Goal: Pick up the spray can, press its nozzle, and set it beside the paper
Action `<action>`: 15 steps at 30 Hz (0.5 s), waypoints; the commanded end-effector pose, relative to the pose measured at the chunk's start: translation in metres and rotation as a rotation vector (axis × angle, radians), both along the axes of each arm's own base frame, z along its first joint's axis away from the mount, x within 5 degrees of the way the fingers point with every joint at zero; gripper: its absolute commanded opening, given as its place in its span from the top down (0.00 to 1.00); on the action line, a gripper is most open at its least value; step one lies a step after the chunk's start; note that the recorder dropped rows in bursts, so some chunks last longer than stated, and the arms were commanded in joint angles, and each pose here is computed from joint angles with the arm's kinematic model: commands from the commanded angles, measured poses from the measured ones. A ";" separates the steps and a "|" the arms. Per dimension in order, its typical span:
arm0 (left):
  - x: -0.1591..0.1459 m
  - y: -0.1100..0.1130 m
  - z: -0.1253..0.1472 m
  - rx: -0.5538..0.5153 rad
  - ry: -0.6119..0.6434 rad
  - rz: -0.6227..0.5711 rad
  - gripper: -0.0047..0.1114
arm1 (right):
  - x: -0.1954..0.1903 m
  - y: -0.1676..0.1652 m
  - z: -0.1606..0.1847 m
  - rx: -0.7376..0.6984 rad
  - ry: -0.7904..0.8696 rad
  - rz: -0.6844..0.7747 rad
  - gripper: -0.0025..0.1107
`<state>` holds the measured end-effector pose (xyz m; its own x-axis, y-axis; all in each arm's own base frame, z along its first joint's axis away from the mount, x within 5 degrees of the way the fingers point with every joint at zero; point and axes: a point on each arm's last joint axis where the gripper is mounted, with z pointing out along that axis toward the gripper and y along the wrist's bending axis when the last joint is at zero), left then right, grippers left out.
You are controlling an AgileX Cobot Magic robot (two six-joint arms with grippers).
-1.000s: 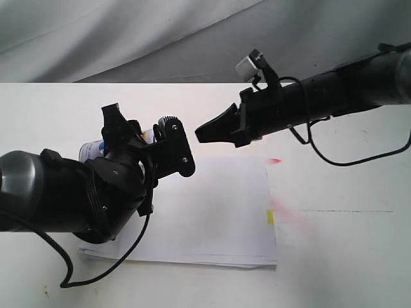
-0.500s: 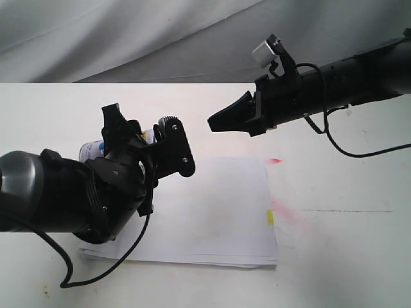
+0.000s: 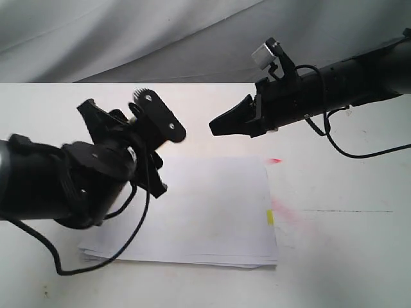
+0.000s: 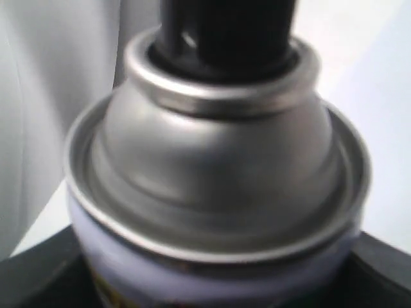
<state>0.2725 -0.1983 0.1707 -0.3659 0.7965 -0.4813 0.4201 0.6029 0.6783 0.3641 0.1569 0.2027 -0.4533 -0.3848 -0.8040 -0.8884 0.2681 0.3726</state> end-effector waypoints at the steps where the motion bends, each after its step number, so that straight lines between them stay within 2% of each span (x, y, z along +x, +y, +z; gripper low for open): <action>1: 0.018 0.035 0.044 -0.293 -0.072 0.153 0.96 | -0.001 -0.001 0.005 -0.004 0.003 -0.001 0.98; 4: 0.028 0.066 0.066 -0.481 -0.079 0.217 0.96 | -0.001 -0.001 0.005 -0.003 0.007 -0.003 0.98; 5: 0.031 0.084 0.080 -0.585 -0.089 0.242 0.96 | -0.001 -0.001 0.005 -0.003 0.007 -0.003 0.98; 8: 0.037 0.116 0.096 -0.689 -0.137 0.292 0.96 | -0.001 -0.001 0.005 -0.003 0.007 -0.003 0.98; 9: 0.039 0.126 0.097 -0.735 -0.155 0.352 0.96 | -0.001 -0.001 0.005 -0.003 0.007 -0.003 0.98; 11: 0.041 0.136 0.097 -0.745 -0.167 0.390 0.96 | -0.001 -0.001 0.005 -0.003 0.007 -0.003 0.98; 15: 0.043 0.143 0.099 -0.884 -0.222 0.526 0.96 | 0.000 -0.001 0.005 -0.002 0.007 -0.004 0.98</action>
<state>0.3139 -0.0604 0.2604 -0.4447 -0.0201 -0.8954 -0.0420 0.9991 -0.0015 0.3635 0.1564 0.2017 -0.4724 -0.3914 -0.7897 -0.8789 0.2760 0.3891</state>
